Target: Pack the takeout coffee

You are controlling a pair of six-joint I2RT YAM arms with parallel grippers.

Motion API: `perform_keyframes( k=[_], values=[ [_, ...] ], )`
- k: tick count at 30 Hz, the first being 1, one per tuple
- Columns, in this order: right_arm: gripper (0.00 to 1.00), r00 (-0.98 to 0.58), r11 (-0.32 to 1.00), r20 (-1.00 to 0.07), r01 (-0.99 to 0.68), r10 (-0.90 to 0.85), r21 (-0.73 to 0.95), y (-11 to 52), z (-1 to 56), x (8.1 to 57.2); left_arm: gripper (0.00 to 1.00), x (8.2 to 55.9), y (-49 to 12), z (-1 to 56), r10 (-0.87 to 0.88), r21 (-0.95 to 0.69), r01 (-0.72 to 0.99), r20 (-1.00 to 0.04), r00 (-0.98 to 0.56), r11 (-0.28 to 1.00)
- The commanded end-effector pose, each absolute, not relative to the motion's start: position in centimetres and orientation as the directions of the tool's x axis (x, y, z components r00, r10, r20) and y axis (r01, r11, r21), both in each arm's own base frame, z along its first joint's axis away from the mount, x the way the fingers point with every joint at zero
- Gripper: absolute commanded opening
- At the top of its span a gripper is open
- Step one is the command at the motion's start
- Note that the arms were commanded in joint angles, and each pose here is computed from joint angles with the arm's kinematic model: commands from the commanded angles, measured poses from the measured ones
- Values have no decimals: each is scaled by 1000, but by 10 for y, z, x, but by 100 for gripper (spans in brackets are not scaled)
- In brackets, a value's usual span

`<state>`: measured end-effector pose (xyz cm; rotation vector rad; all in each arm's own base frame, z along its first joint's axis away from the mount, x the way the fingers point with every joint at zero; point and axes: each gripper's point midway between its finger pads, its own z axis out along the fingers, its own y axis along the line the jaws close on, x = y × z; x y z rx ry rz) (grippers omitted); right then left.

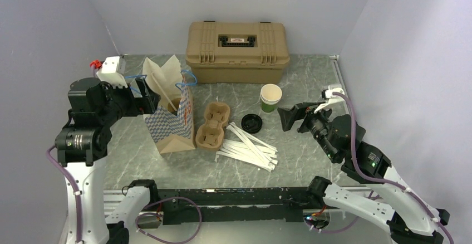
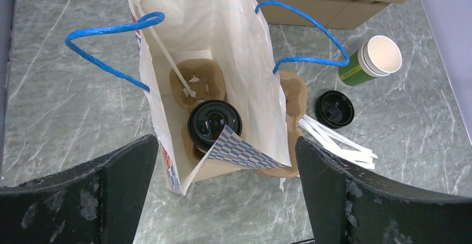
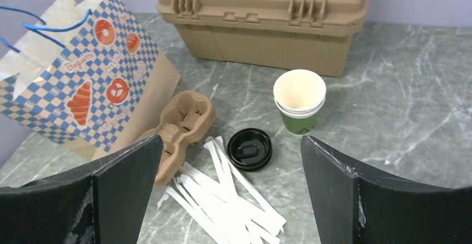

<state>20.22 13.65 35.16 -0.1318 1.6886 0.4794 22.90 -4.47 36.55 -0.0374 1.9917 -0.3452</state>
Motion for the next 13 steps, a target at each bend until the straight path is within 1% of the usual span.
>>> perform_keyframes(
  k=[1,7,9,13],
  values=[
    [100,-142,923,-963,-285,227,259,117,376,202,99,224,-48,376,-180,-260,155,-899,-400,953],
    [100,-65,903,-962,-333,265,271,122,414,203,100,223,-46,372,-176,-251,143,-899,-400,957],
    [100,-65,900,-973,-372,220,228,130,418,203,99,222,-43,371,-172,-242,133,-902,-397,961],
    [100,-92,929,-975,-297,203,221,129,411,215,99,221,-41,369,-166,-232,124,-903,-396,965]
  ],
)
